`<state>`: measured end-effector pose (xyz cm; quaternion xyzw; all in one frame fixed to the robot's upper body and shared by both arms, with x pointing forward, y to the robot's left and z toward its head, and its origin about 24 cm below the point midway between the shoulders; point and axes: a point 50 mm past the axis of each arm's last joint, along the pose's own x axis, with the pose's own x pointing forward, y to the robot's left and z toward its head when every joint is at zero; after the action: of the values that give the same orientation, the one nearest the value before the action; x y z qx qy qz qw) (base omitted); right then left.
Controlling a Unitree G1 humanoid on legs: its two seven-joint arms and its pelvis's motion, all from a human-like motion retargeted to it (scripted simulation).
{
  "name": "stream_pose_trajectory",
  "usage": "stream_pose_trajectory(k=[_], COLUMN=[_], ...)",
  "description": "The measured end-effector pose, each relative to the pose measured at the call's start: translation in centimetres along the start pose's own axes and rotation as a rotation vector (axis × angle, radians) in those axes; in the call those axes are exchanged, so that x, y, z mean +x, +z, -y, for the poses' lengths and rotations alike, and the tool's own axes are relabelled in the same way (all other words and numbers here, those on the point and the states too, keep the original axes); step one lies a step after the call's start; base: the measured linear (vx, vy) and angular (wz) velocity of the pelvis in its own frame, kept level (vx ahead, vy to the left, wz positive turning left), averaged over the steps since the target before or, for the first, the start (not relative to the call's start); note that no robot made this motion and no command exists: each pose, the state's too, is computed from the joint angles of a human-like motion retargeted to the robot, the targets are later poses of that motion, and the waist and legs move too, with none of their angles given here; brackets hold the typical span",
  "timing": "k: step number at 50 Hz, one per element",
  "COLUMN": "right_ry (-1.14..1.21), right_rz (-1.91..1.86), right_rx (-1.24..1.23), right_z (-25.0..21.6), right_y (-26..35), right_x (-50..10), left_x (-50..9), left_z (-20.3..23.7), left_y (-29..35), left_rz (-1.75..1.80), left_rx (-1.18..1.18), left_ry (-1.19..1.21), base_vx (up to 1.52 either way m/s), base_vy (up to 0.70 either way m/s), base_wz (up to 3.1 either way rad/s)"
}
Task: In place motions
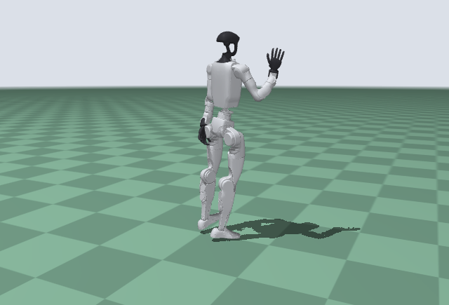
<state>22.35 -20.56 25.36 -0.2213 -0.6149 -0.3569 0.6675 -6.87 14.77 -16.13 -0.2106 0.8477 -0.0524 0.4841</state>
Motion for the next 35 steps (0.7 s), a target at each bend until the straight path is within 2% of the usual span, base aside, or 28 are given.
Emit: stream_pose_trajectory(k=[7,10,12,14,16,18,20,22,25,28,30,32,35], right_ry=[-0.276,-0.379,-0.362,-0.179,0.195,0.65,0.889,0.82,0.453,-0.008,-0.218,-0.169,0.087], right_rz=[0.215,0.286,0.253,0.099,-0.135,-0.35,-0.571,-0.529,-0.27,0.016,0.128,0.161,0.014], right_rx=[0.033,-0.027,-0.099,-0.215,-0.315,-0.294,-0.198,-0.085,0.028,-0.051,-0.132,-0.206,-0.231], right_z=[2.0,2.3,1.4,-0.7,-3.1,-4.9,-5.4,-5.1,-2.9,0.7,2.8,3.4,3.3], right_y=[2.4,2.1,1.0,-0.9,-3.3,-5.1,-6.2,-5.3,-2.6,-0.6,-0.1,-0.2,-1.1], right_x=[3.2,4.0,4.2,4.1,3.4,1.6,-0.9,-1.2,-0.5,-1.4,-2.6,-4.9,-9.3], left_x=[1.6,1.6,1.4,1.1,0.7,0.3,-0.2,-0.7,-1.4,-1.9,-2.0,-2.0,-1.8], left_z=[0.9,0.9,0.9,0.8,0.8,0.9,0.9,1.2,1.5,1.9,2.0,2.1,2.1], left_y=[-3.0,-2.9,-2.4,-1.6,-0.4,1.0,2.6,4.0,5.9,6.9,7.2,7.3,7.0], left_rz=[-0.026,-0.016,-0.002,0.022,0.057,0.104,0.158,0.215,0.29,0.321,0.326,0.324,0.311], left_rx=[-0.124,-0.147,-0.143,-0.125,-0.093,-0.048,0.002,0.048,0.099,0.124,0.135,0.144,0.147], left_ry=[-0.064,-0.068,-0.064,-0.059,-0.049,-0.037,-0.025,-0.013,0.008,0.03,0.04,0.044,0.043], base_vx=[0.0,0.0,0.0,0.0,0.0,0.0,0.0,0.0,0.0,0.0,0.0,0.0,0.02], base_vy=[0.0,0.0,0.0,0.0,0.0,0.0,0.0,0.0,0.0,0.0,0.0,0.0,0.01], base_wz=[0.0,0.0,0.0,0.0,0.0,0.0,0.0,0.0,0.0,0.0,0.0,0.0,-0.13])
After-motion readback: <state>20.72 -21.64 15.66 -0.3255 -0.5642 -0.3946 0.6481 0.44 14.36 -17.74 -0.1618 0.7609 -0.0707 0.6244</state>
